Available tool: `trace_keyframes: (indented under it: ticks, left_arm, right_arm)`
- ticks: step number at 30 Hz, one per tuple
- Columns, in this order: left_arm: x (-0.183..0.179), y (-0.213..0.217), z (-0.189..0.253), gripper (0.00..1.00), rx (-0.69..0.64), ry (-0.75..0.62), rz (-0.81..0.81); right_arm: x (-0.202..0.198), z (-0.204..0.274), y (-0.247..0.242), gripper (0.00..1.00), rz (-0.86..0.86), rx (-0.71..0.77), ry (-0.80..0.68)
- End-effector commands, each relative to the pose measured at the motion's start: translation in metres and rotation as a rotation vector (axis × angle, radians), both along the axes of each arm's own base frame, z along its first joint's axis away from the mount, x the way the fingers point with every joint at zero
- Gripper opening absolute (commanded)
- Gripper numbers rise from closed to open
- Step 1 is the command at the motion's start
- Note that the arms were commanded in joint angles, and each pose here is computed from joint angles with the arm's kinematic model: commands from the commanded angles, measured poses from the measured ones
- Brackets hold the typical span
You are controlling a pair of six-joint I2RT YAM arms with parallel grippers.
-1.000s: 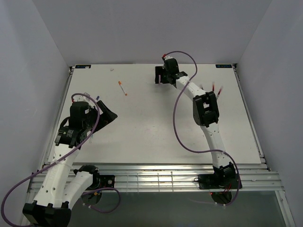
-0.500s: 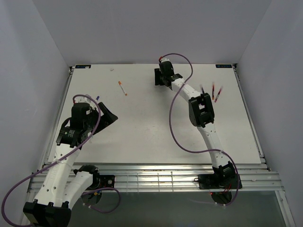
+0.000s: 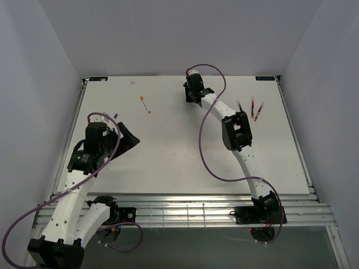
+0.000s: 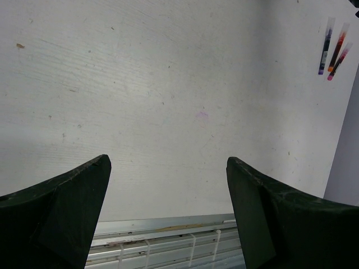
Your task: Open the pen caps
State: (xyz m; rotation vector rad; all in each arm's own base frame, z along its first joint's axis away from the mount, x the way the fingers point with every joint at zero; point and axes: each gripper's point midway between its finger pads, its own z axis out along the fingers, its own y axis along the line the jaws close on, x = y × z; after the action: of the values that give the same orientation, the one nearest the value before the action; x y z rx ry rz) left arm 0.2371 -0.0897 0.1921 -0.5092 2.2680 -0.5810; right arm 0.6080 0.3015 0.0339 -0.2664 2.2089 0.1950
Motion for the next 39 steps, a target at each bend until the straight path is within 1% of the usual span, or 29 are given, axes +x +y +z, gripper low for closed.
trace_keyframes:
  ticks: [1, 2, 5, 9, 10, 11, 12, 14, 15, 17, 18, 19, 20, 21, 22, 23, 24, 25, 26, 27, 28, 29, 30, 31, 32, 33, 36, 38, 39]
  left_arm:
    - [0.0, -0.003, 0.002, 0.94, -0.004, -0.019, -0.027]
    - [-0.001, -0.005, 0.002, 0.94, -0.009, -0.016, -0.034]
    - [-0.001, -0.007, 0.005, 0.92, -0.021, -0.02, -0.043]
    - [-0.003, -0.007, 0.008, 0.89, -0.042, -0.018, -0.024]
    - [-0.004, -0.008, 0.007, 0.88, -0.055, -0.015, -0.011]
    - [-0.006, -0.007, 0.007, 0.88, -0.063, -0.009, -0.003]
    - [-0.008, -0.01, 0.008, 0.88, -0.081, -0.008, -0.008]
    - [-0.01, -0.019, 0.007, 0.88, -0.122, -0.009, -0.046]
    - [-0.011, -0.025, 0.005, 0.88, -0.142, 0.001, -0.071]
    - [-0.014, -0.036, 0.001, 0.88, -0.197, 0.026, -0.116]
    - [-0.014, -0.04, -0.003, 0.88, -0.219, 0.047, -0.122]
    - [-0.015, -0.046, -0.002, 0.87, -0.251, 0.054, -0.151]
    - [-0.012, -0.05, -0.003, 0.87, -0.267, 0.041, -0.163]
    - [-0.011, -0.052, -0.002, 0.86, -0.283, 0.043, -0.165]
    - [-0.01, -0.055, -0.002, 0.84, -0.295, 0.042, -0.173]
    - [-0.006, -0.058, 0.002, 0.83, -0.301, 0.019, -0.188]
    - [-0.005, -0.061, 0.004, 0.83, -0.31, 0.018, -0.191]
    - [-0.002, -0.065, 0.002, 0.82, -0.313, 0.028, -0.196]
    - [0.002, -0.069, 0.003, 0.8, -0.312, 0.025, -0.203]
    - [0.0, -0.08, 0.006, 0.8, -0.312, 0.035, -0.232]
    - [0.003, -0.086, -0.002, 0.8, -0.303, 0.072, -0.236]
    - [0.006, -0.093, -0.002, 0.8, -0.294, 0.065, -0.243]
    - [0.001, -0.107, -0.002, 0.8, -0.29, 0.075, -0.287]
    - [0.003, -0.112, -0.004, 0.8, -0.29, 0.082, -0.284]
    - [0.003, -0.119, -0.01, 0.8, -0.281, 0.097, -0.288]
    - [0.002, -0.123, -0.011, 0.8, -0.288, 0.098, -0.291]
    - [-0.001, -0.136, -0.021, 0.8, -0.33, 0.106, -0.286]
    - [-0.003, -0.146, -0.026, 0.79, -0.348, 0.114, -0.285]
    - [-0.001, -0.149, -0.035, 0.79, -0.33, 0.13, -0.274]
  right_arm:
    - [-0.008, -0.011, 0.004, 0.22, 0.026, -0.018, 0.046]
    - [-0.01, -0.012, 0.005, 0.17, 0.034, -0.016, 0.049]
    - [-0.012, -0.009, 0.007, 0.08, 0.058, -0.007, 0.043]
    - [-0.011, 0.023, 0.007, 0.08, 0.058, 0.019, -0.012]
    - [-0.01, 0.052, 0.008, 0.08, 0.059, 0.044, -0.059]
    - [-0.012, 0.064, 0.009, 0.08, 0.062, 0.056, -0.076]
    - [-0.02, 0.087, 0.006, 0.08, 0.062, 0.071, -0.095]
    - [-0.032, 0.108, 0.003, 0.08, 0.058, 0.1, -0.1]
    - [-0.048, 0.124, -0.005, 0.08, 0.052, 0.11, -0.095]
    - [-0.074, 0.13, -0.007, 0.08, 0.063, 0.14, -0.064]
    - [-0.089, 0.166, -0.009, 0.08, 0.075, 0.177, -0.118]
    - [-0.116, 0.132, -0.016, 0.08, 0.082, 0.145, -0.046]
    - [-0.131, 0.13, -0.018, 0.08, 0.082, 0.157, -0.033]
    - [-0.148, 0.152, -0.02, 0.08, 0.097, 0.188, -0.066]
    - [-0.178, 0.124, -0.022, 0.08, 0.13, 0.172, 0.009]
    - [-0.195, 0.118, -0.024, 0.08, 0.132, 0.175, 0.032]
    - [-0.213, 0.136, -0.026, 0.08, 0.147, 0.199, 0.004]
    - [-0.241, 0.109, -0.031, 0.08, 0.161, 0.176, 0.058]
    - [-0.255, 0.105, -0.034, 0.08, 0.165, 0.185, 0.071]
    - [-0.273, 0.121, -0.033, 0.08, 0.184, 0.242, 0.057]
    - [-0.29, 0.119, -0.03, 0.08, 0.209, 0.263, 0.064]
    - [-0.313, 0.094, -0.038, 0.08, 0.217, 0.251, 0.117]
    - [-0.328, 0.107, -0.039, 0.08, 0.229, 0.291, 0.093]
    - [-0.346, 0.105, -0.036, 0.08, 0.26, 0.3, 0.098]
    - [-0.364, 0.086, -0.043, 0.08, 0.264, 0.285, 0.137]
    - [-0.376, 0.096, -0.046, 0.08, 0.275, 0.312, 0.112]
    - [-0.417, 0.092, -0.047, 0.08, 0.325, 0.374, 0.142]
    - [-0.432, 0.09, -0.046, 0.08, 0.336, 0.415, 0.157]
    - [-0.445, 0.089, -0.046, 0.08, 0.368, 0.444, 0.175]
